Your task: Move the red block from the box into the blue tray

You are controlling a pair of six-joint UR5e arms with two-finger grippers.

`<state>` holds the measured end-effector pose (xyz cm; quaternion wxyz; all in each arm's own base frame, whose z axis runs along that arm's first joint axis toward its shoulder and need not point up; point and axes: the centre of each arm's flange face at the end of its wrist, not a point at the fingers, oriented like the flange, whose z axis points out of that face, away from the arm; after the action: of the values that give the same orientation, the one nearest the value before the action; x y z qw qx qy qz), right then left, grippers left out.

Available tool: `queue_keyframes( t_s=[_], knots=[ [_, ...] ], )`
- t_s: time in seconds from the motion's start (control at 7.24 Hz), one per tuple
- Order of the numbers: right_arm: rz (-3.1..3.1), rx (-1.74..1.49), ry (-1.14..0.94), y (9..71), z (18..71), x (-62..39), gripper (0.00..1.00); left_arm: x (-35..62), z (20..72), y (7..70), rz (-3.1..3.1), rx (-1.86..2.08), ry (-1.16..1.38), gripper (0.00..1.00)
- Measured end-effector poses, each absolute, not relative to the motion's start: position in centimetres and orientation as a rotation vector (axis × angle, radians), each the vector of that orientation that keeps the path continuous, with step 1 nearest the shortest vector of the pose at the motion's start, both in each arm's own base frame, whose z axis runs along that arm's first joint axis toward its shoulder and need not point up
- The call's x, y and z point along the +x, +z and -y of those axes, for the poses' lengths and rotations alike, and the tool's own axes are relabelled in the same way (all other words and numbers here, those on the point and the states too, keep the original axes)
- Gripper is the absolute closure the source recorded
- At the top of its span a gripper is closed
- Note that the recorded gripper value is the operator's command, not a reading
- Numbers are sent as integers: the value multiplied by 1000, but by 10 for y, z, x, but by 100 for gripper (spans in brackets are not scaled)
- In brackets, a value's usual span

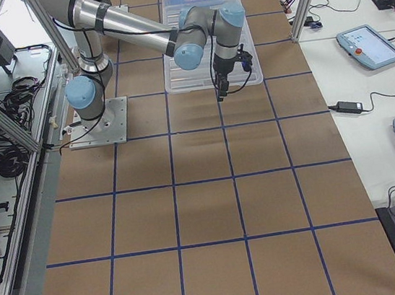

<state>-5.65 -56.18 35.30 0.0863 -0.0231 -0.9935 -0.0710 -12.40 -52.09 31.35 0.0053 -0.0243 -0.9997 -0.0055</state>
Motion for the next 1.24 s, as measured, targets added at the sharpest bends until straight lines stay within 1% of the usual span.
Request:
queue_keyframes(
  t_s=[0.55,1.24],
  knots=[
    [2943,-74,-218,353,561,-60,0,-124,524,263,3132,-66,-18,0],
    [2931,-68,-202,356,563,-62,0,-122,529,236,3133,-7,-13,0]
  ],
)
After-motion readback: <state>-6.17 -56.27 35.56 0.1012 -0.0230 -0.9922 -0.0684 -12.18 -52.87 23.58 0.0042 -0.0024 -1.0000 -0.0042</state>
